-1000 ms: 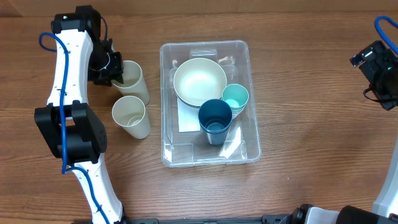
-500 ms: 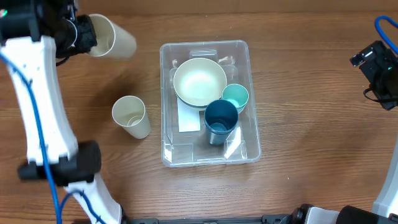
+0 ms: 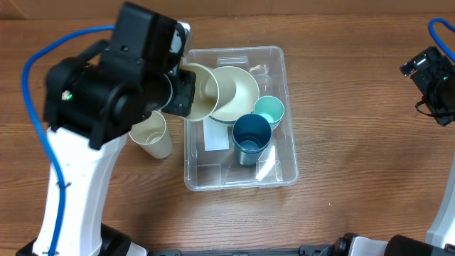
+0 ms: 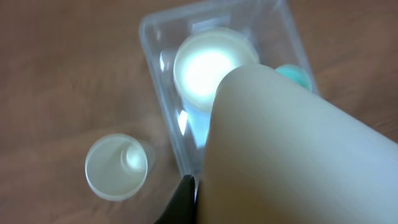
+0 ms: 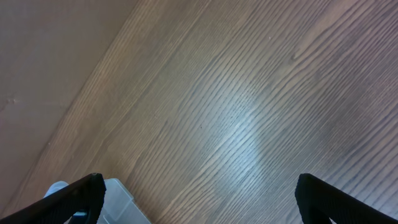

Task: Pack container
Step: 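Lower the beige cup into the bin's front-left corner and release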

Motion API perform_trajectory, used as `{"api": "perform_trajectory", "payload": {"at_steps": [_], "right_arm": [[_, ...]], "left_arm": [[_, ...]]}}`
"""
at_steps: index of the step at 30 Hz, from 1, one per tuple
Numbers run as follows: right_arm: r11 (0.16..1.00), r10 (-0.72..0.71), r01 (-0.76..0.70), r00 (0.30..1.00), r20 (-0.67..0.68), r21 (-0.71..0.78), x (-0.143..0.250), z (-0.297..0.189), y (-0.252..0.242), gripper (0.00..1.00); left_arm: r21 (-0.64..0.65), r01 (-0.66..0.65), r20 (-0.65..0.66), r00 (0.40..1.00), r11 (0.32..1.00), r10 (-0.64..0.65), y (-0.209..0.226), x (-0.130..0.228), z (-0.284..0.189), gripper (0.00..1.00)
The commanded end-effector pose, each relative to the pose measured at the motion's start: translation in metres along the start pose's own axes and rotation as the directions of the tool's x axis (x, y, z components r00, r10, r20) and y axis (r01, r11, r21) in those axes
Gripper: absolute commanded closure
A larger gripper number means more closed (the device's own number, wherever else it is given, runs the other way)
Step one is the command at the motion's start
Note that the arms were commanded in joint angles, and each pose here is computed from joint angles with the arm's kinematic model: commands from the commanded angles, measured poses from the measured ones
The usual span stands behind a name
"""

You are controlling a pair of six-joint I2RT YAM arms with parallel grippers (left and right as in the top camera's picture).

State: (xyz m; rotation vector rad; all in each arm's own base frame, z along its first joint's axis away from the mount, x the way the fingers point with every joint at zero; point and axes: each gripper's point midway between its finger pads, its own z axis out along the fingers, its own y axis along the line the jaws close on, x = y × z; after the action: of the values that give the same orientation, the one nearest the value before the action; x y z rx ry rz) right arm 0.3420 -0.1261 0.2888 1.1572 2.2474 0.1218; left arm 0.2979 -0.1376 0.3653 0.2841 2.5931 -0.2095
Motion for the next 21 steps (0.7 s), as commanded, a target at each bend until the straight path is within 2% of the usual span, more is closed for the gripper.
{"api": "perform_trajectory", "payload": {"at_steps": [1, 4, 9, 14, 21], "right_arm": [[1.000, 0.004, -0.004, 1.000, 0.010, -0.011, -0.001, -0.004, 0.003, 0.00], [1.000, 0.004, -0.004, 1.000, 0.010, -0.011, -0.001, -0.004, 0.003, 0.00], [1.000, 0.004, -0.004, 1.000, 0.010, -0.011, -0.001, -0.004, 0.003, 0.00], [1.000, 0.004, -0.004, 1.000, 0.010, -0.011, -0.001, -0.004, 0.003, 0.00], [1.000, 0.004, -0.004, 1.000, 0.010, -0.011, -0.001, -0.004, 0.003, 0.00]], "left_arm": [[-0.040, 0.038, -0.127, 0.991, 0.998, -0.043, 0.005, 0.028, 0.027, 0.95], [-0.073, 0.041, -0.238, 0.970, 0.996, -0.058, 0.009, 0.049, 0.052, 0.89], [-0.081, 0.015, -0.342, 0.939, 0.997, -0.042, 0.005, 0.074, 0.082, 0.81], [-0.034, -0.030, -0.357, 0.934, 0.999, 0.015, -0.017, 0.084, 0.116, 0.79], [-0.043, -0.023, -0.361, 0.932, 0.999, 0.006, -0.017, 0.086, 0.119, 0.80]]}}
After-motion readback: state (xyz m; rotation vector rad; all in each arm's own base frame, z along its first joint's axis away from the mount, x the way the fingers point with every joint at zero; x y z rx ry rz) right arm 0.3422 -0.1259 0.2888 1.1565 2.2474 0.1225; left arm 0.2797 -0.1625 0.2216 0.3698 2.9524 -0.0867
